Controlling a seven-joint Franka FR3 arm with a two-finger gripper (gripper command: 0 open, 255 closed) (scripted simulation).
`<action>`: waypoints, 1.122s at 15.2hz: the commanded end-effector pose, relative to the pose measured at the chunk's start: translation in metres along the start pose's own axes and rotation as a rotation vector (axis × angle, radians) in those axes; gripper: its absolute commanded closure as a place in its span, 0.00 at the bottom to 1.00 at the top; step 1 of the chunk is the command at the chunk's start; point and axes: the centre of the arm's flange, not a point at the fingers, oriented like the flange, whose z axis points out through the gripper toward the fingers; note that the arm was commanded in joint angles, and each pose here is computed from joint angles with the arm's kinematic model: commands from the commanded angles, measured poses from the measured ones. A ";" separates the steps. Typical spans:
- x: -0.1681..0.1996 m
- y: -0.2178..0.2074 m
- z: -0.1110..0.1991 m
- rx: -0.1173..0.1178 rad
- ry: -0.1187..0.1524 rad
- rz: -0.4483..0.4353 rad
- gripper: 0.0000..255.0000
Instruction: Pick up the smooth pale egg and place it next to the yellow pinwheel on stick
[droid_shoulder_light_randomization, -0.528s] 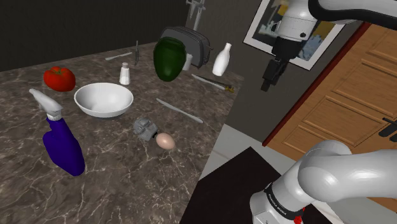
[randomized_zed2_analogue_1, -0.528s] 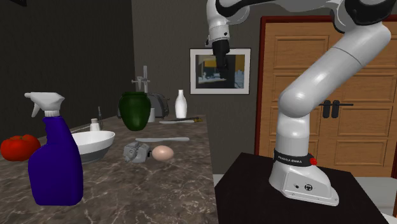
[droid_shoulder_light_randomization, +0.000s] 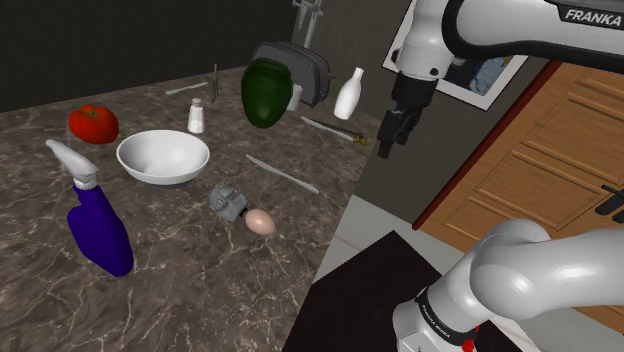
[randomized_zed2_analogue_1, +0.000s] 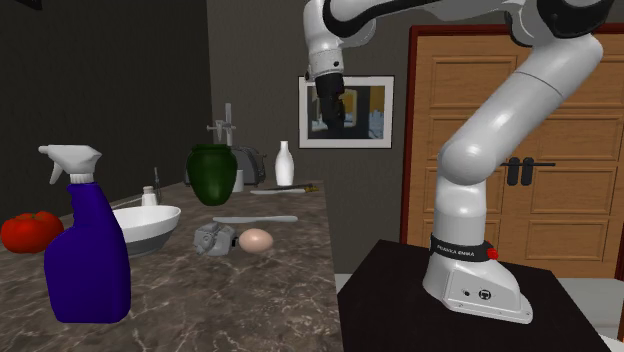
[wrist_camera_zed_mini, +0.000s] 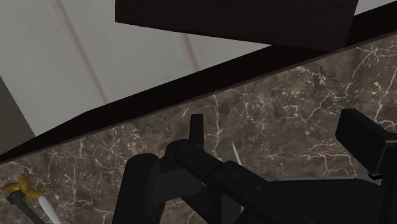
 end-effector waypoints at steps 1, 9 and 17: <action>0.016 -0.025 0.008 -0.017 -0.001 0.000 0.00; 0.069 -0.117 0.052 -0.090 -0.009 -0.002 0.00; 0.122 -0.206 0.103 -0.162 -0.017 -0.004 0.00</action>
